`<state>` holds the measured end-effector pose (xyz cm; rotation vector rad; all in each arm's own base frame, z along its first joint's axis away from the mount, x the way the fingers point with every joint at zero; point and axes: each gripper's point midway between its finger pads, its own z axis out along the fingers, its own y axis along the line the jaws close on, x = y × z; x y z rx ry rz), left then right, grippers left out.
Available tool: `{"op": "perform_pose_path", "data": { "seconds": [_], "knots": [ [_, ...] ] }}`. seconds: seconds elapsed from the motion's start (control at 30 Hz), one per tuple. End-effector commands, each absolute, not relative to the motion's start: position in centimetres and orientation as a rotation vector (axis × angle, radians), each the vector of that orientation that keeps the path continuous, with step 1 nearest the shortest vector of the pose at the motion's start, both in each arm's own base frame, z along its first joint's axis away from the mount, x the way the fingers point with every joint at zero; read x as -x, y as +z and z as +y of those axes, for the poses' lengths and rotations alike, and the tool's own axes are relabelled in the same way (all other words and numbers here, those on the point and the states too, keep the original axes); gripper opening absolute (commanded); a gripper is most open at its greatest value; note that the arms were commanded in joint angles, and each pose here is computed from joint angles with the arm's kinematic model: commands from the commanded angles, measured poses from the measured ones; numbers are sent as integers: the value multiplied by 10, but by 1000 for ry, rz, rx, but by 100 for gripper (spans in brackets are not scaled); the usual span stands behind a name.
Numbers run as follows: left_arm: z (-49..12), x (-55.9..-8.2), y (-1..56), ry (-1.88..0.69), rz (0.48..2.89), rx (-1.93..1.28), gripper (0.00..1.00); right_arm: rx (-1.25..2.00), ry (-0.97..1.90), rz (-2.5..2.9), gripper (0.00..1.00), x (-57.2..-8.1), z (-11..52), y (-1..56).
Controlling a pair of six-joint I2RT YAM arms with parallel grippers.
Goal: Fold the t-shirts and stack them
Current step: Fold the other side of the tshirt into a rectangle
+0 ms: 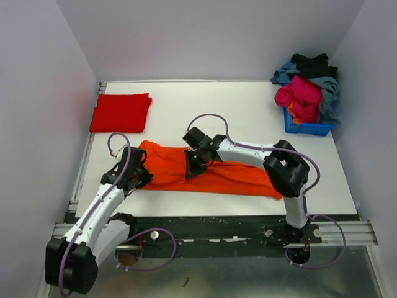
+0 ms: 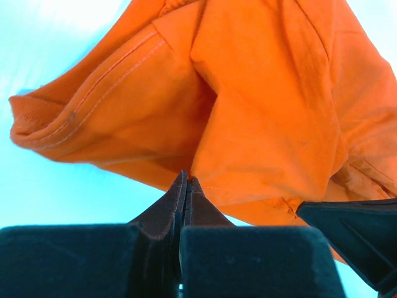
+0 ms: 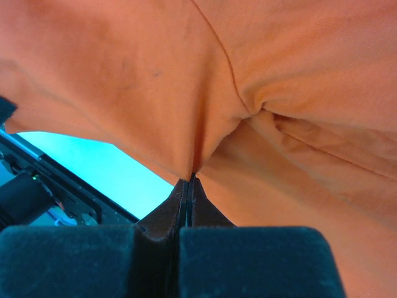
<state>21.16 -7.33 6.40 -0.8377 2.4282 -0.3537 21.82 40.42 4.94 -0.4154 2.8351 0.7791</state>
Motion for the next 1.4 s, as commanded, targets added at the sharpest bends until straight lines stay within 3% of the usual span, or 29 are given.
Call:
{"op": "perform_pose_path", "data": {
  "seconds": [0.0, 0.43, 0.5, 0.57, 0.67, 0.77, 0.83, 0.93, 1.07, 1.13, 1.33, 1.37],
  "knots": [
    [-65, -202, 71, -286, 2427, 931, 2, 442, 768, 2873, 2, -219, 399, 46],
    [-70, -191, 36, -283, 2471, 993, 11, 472, 719, 2881, 11, -228, 391, 45],
    [-69, -189, 34, -287, 2468, 994, 23, 454, 689, 2880, 17, -230, 388, 45],
    [-67, -188, 39, -274, 2461, 992, 33, 457, 703, 2853, 31, -231, 387, 52],
    [-56, -202, 76, -233, 2354, 952, 54, 445, 703, 2788, 44, -235, 382, 68],
    [-43, -216, 120, -198, 2237, 887, 61, 424, 666, 2733, 45, -241, 371, 84],
    [-42, -229, 137, -201, 2186, 818, 65, 409, 630, 2705, 39, -247, 362, 89],
    [-47, -248, 142, -216, 2160, 761, 59, 396, 566, 2676, 18, -254, 350, 92],
    [-47, -272, 131, -186, 2128, 781, 50, 354, 445, 2617, 1, -260, 328, 96],
    [-46, -284, 122, -162, 2127, 795, 46, 325, 402, 2580, 1, -260, 313, 100],
    [-40, -314, 104, -77, 2141, 878, 18, 244, 306, 2546, 1, -245, 268, 94],
    [-40, -319, 101, -67, 2145, 886, 17, 236, 292, 2548, 1, -241, 261, 90]
  ]
}}
